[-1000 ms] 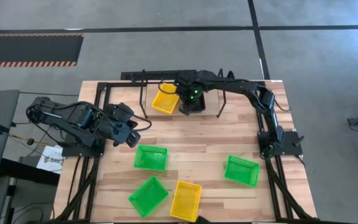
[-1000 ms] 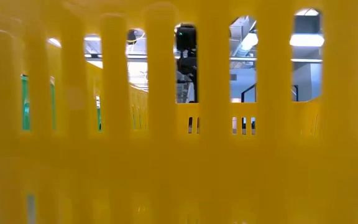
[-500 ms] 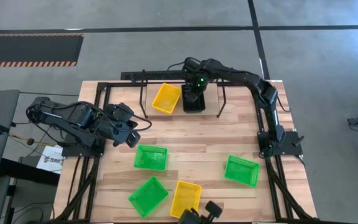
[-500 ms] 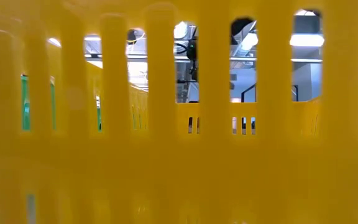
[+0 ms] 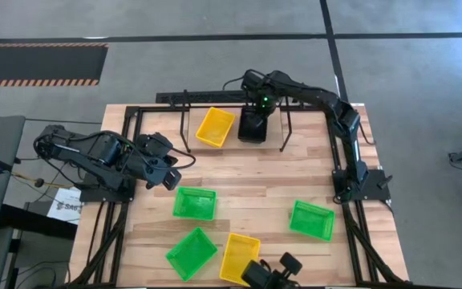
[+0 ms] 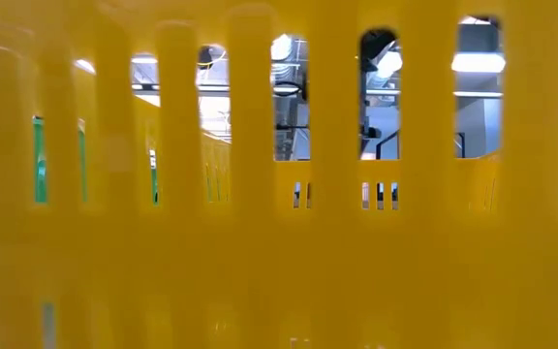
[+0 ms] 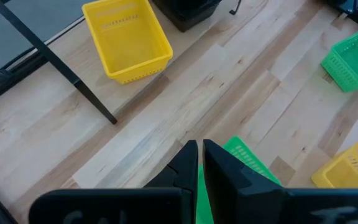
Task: Stack baskets on shelf by color
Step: Stack the black bin on the top of the other black bins on the shelf
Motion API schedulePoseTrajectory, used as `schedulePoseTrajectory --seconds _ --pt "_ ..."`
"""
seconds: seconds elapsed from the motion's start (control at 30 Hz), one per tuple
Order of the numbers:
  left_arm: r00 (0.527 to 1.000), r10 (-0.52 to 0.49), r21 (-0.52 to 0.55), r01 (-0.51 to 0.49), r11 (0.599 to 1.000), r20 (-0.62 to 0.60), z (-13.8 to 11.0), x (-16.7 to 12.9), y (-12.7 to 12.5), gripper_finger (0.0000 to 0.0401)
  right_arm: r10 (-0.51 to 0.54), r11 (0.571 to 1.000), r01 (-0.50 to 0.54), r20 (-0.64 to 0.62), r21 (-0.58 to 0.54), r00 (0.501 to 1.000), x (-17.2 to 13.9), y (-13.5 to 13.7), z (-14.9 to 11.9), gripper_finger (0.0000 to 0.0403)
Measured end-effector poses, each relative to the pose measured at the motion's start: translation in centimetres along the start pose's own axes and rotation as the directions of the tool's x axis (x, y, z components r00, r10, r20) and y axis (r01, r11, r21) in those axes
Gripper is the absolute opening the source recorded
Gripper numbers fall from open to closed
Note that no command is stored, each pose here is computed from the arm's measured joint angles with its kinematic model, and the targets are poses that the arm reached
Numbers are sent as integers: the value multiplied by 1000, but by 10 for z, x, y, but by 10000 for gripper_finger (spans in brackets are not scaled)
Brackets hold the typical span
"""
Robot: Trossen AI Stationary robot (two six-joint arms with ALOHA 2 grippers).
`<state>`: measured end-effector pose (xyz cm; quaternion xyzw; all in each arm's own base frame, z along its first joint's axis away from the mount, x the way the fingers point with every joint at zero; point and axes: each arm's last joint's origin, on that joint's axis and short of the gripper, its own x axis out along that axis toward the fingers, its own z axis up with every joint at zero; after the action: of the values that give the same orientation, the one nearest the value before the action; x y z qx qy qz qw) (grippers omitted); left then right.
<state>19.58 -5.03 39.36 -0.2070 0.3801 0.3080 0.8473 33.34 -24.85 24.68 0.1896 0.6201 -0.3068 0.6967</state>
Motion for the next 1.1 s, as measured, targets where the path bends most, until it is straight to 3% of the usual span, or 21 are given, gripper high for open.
schedulePoseTrajectory --seconds 0.3,0.67,1.1 --pt "1000 0 5 0 1000 0 0 0 0 11 -33 999 33 -31 0 999 0 -5 -3 0" --pt "1000 5 7 -5 1000 8 0 0 0 11 38 987 -44 -40 -156 998 -9 61 -14 0" --pt "1000 -1 20 1 1000 -2 0 0 0 11 -35 974 -22 -243 -225 969 -16 79 -41 0"
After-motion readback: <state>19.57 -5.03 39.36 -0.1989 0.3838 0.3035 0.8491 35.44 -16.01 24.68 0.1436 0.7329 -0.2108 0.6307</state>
